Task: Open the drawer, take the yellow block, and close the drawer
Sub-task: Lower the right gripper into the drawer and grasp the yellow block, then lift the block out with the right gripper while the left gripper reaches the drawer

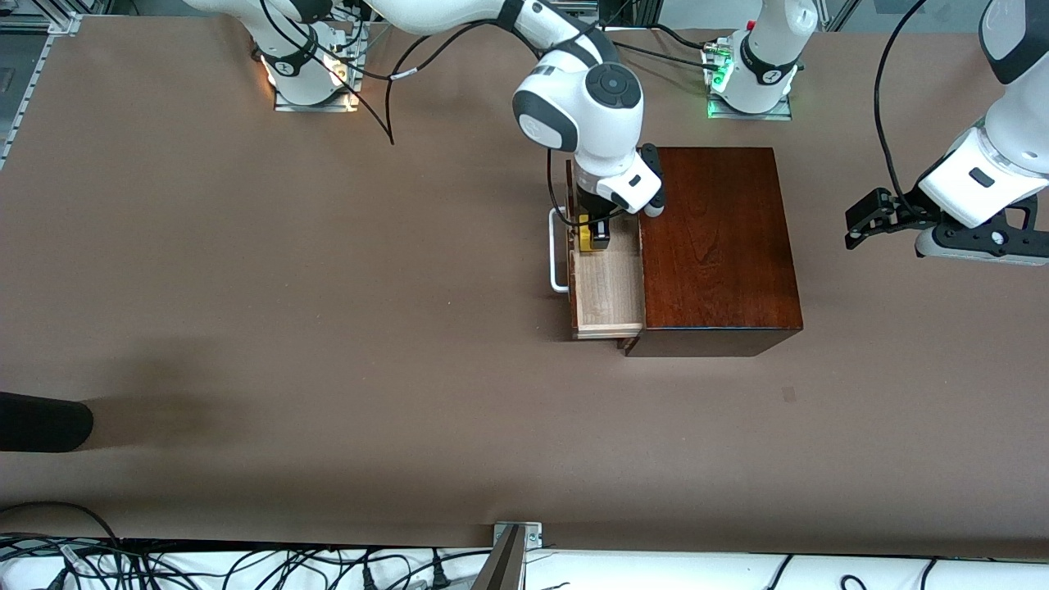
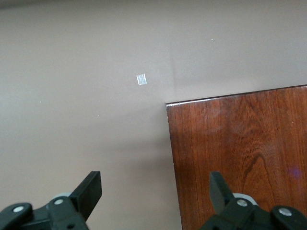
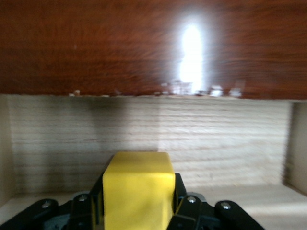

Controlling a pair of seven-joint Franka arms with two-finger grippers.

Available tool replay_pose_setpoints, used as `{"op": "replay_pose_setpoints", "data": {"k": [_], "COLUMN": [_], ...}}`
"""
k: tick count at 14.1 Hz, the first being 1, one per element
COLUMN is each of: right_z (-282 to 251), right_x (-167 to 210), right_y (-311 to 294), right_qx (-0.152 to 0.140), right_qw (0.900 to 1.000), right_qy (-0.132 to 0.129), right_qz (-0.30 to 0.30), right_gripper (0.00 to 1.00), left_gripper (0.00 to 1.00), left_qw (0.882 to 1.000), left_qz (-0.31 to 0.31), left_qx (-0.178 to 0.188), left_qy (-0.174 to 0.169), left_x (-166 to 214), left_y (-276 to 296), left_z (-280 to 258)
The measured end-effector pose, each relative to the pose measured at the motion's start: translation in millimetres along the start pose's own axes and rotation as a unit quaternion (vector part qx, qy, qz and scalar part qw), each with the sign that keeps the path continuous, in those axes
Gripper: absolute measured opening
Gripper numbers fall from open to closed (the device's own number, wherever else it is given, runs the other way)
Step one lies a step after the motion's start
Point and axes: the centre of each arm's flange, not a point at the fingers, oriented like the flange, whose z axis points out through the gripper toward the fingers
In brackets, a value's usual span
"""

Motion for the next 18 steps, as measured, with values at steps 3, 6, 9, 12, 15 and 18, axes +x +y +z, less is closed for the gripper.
{"op": "replay_pose_setpoints", "data": {"k": [3,6,9,12,15,18], "right_z": [-67,-137,-184,-194,-172,-128], "right_x": [-6,-39,-108,-193,-274,-356], "right_y": [12,39,98,159,196,205], "right_qx": [-0.014,-0.027,-0.039,-0.011,0.022,0.060], "right_qw": [0.998,0.990,0.976,0.956,0.927,0.892], "right_qy": [0.013,0.019,0.017,0.010,-0.017,-0.071], "right_qz": [0.053,0.135,0.215,0.293,0.375,0.443], "right_gripper": [0.56,0.56,0.56,0.56,0.56,0.56], "left_gripper": [1.00,1.00,1.00,1.00,1.00,1.00], "left_qw": [1.000,0.999,0.983,0.953,0.922,0.899], "left_qz": [0.001,0.037,0.161,0.283,0.349,0.360], "left_qx": [0.000,-0.014,-0.033,-0.047,-0.123,-0.207], "left_qy": [-0.007,-0.036,-0.077,-0.093,-0.112,-0.135], "left_x": [-1,-8,-20,-23,-21,-10], "left_y": [0,10,39,85,145,181], "left_z": [1,5,5,12,45,85]}}
